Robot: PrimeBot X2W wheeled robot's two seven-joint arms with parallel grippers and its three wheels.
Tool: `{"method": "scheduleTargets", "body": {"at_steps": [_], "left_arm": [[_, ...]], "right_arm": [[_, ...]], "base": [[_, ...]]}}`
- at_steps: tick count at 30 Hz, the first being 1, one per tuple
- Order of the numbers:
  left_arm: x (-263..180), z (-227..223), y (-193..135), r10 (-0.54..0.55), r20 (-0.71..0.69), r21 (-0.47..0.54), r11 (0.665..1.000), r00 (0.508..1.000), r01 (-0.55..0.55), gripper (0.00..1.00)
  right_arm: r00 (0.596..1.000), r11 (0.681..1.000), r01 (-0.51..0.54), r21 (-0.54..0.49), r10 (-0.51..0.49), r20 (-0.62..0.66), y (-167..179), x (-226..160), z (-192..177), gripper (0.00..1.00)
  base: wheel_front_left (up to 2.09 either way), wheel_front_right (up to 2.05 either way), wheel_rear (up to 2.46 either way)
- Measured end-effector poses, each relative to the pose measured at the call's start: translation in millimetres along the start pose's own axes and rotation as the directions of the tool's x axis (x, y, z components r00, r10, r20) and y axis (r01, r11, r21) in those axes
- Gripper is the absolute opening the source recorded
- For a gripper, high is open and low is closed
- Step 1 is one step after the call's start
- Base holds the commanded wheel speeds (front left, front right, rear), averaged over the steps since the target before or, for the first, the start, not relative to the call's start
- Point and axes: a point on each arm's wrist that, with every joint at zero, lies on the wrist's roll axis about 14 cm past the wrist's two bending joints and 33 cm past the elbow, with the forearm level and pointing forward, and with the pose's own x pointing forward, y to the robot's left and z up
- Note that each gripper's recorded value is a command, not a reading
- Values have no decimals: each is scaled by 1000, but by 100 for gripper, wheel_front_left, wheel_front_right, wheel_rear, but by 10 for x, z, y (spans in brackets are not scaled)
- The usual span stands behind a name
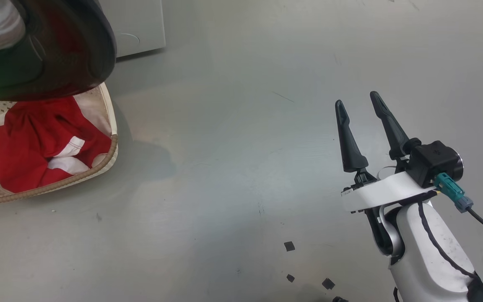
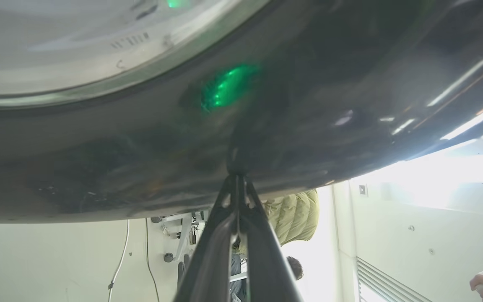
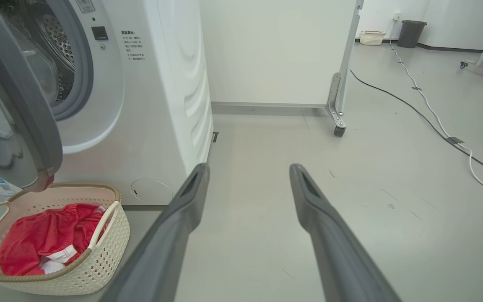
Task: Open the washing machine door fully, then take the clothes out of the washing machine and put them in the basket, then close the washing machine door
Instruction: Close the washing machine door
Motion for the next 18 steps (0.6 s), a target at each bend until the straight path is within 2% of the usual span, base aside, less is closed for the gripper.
{"method": "scheduleTargets", "body": {"at_steps": [7,18], "left_arm": [[108,199,78,18,80,-20,1000,997,-16,0],[198,331,182,64,129,-30,998,990,-61,0]], "right_arm": [[1000,1000,-11,-5,11,4,30,22,16,100],[1000,1000,-4,-3,4,17,20,34,68,100]], "base": [[0,0,0],[0,0,0]]}}
